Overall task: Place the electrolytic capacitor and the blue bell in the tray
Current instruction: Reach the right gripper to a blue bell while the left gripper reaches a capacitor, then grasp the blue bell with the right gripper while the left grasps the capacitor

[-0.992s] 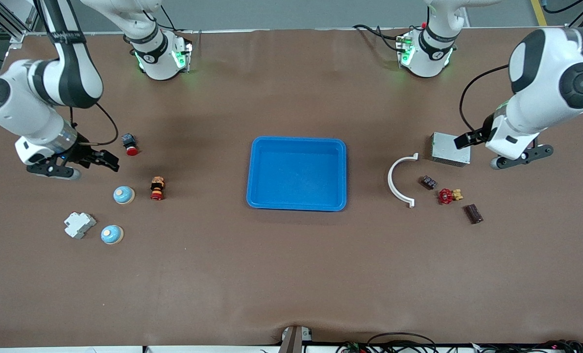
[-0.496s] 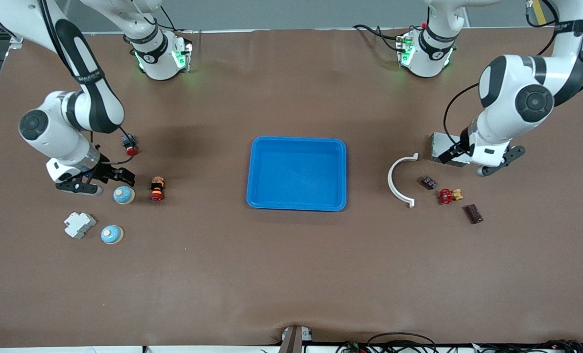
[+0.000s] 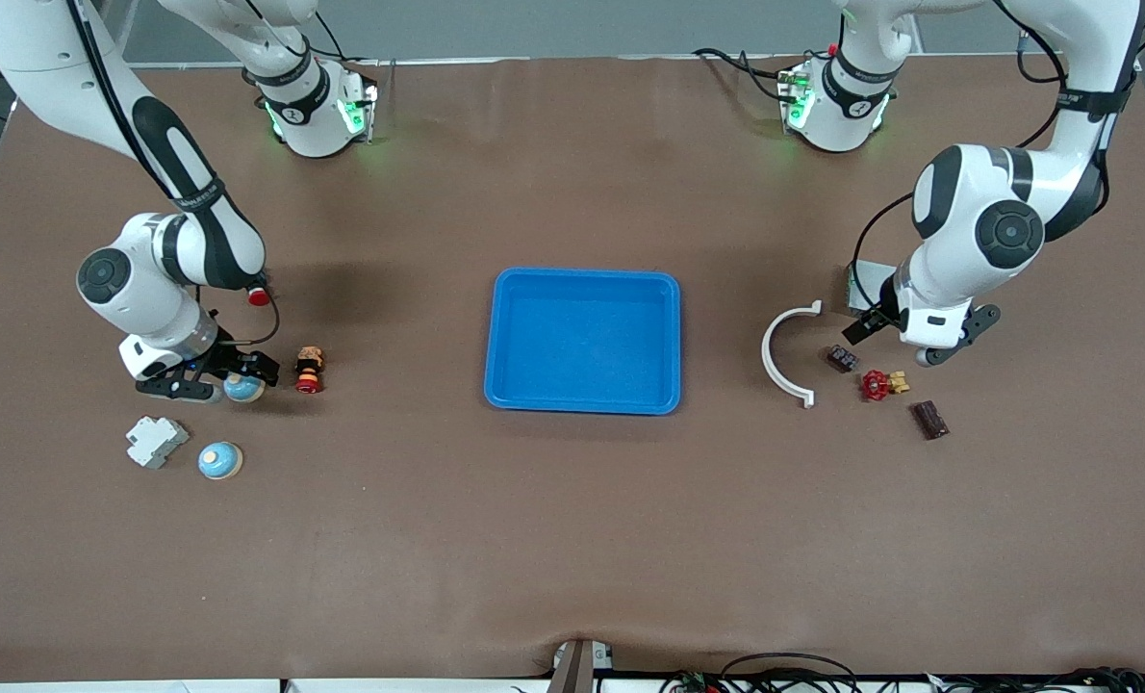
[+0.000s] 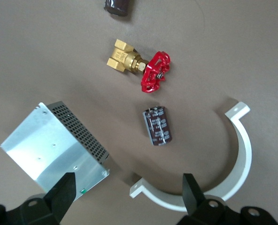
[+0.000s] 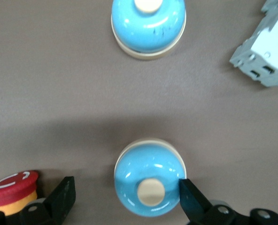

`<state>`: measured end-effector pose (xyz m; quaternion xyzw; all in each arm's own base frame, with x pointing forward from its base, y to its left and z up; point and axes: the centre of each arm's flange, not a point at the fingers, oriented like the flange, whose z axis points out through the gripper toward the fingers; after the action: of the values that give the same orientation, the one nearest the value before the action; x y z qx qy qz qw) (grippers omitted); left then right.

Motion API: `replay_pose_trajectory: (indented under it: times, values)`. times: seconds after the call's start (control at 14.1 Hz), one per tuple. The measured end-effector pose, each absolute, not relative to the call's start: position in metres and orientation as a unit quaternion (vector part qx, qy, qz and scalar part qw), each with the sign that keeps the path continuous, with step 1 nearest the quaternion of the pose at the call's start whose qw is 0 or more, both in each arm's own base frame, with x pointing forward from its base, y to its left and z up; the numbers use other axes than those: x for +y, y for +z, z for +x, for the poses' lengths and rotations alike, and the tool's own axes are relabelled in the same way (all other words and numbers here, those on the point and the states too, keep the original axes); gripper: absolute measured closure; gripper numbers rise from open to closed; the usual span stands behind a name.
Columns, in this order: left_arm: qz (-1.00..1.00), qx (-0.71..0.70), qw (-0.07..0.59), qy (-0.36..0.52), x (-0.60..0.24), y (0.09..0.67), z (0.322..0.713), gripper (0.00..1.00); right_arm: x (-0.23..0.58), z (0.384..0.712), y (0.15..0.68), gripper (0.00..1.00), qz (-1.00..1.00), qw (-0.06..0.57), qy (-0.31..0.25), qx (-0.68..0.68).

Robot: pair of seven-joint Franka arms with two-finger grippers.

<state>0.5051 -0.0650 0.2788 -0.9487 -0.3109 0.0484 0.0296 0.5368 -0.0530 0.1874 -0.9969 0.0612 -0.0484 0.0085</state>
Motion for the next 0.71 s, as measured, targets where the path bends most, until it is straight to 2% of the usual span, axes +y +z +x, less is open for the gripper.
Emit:
replay_pose_trajectory:
  times: [0.71]
  values:
    - [-0.941, -0.334, 0.026, 0.048, -0.07, 0.246, 0.502, 0.0, -0.067, 0.543, 0.181, 0.0, -0.997, -0.004, -0.047, 0.054]
